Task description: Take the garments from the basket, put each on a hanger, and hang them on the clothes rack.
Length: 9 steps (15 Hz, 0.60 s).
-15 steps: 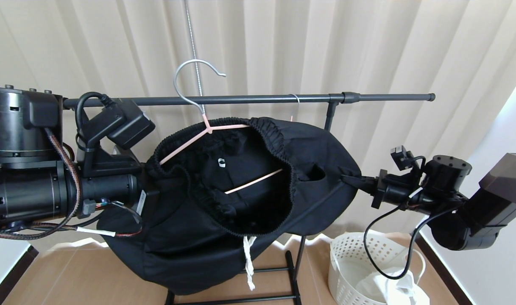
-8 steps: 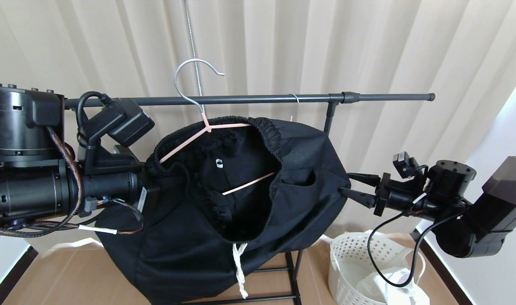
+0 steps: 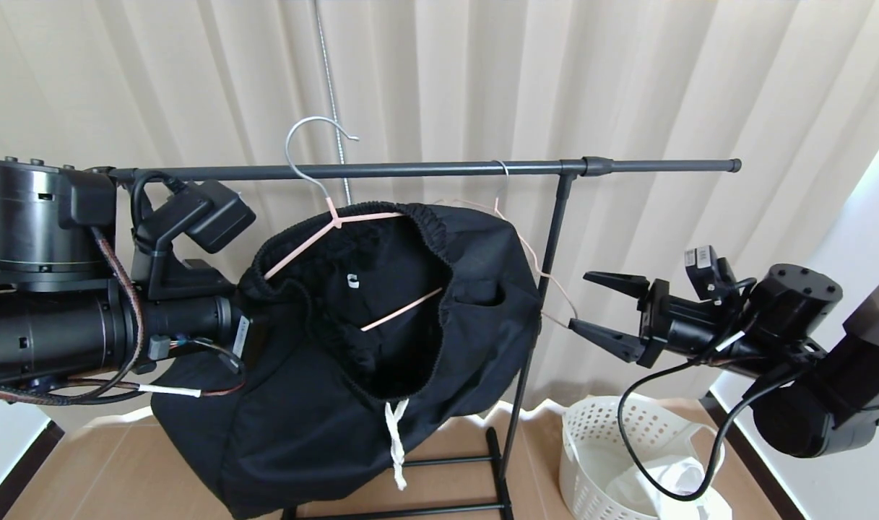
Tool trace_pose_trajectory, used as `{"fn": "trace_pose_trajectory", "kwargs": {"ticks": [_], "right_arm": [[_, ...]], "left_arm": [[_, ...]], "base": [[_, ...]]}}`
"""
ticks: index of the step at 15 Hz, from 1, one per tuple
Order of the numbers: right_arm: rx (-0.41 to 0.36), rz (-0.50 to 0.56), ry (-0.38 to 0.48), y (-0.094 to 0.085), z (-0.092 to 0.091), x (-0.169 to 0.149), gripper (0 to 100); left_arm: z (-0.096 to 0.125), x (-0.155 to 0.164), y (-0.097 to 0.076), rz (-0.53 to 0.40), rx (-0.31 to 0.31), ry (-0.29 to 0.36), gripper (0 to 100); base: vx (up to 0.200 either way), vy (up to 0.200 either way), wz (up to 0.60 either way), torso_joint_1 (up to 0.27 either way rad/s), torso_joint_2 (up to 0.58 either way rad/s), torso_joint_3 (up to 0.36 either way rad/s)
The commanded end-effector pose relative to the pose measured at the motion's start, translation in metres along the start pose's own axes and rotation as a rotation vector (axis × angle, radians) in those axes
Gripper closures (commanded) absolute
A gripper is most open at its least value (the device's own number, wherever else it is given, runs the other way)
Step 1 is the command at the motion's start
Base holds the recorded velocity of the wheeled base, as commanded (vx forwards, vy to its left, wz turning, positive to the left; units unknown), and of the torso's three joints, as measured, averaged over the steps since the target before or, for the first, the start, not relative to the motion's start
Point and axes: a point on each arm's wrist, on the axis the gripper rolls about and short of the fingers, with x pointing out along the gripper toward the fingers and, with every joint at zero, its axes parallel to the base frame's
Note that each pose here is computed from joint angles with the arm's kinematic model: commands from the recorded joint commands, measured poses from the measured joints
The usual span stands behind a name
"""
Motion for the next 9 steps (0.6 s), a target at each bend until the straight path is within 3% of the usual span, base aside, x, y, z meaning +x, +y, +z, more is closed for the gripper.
{"fn": "trace_pose_trajectory", "kwargs": {"ticks": [1, 4, 7, 9], "right_arm": [[-0.046, 0.028, -0.048, 0.021, 0.037, -0.002, 0], [-0.043, -0.014, -0.056, 0.033, 0.052, 0.001, 0], [-0.015, -0.062, -0.037, 0.026, 0.052, 0.006, 0], [0.009, -0.128, -0.024, 0.023, 0.056, 0.012, 0]], "left_arm": [[-0.005, 0.002, 0.000, 0.019, -0.024, 0.024, 100], [-0.011, 0.003, 0.001, 0.064, -0.071, 0.059, 100], [-0.013, 0.015, 0.007, 0.125, -0.143, 0.095, 100], [-0.013, 0.022, 0.009, 0.149, -0.159, 0.110, 100]], "base": [[0.000, 0.000, 0.00, 0.000, 0.00, 0.000], [0.000, 0.000, 0.00, 0.000, 0.00, 0.000], [0.000, 0.000, 0.00, 0.000, 0.00, 0.000], [0.000, 0.000, 0.00, 0.000, 0.00, 0.000]]}}
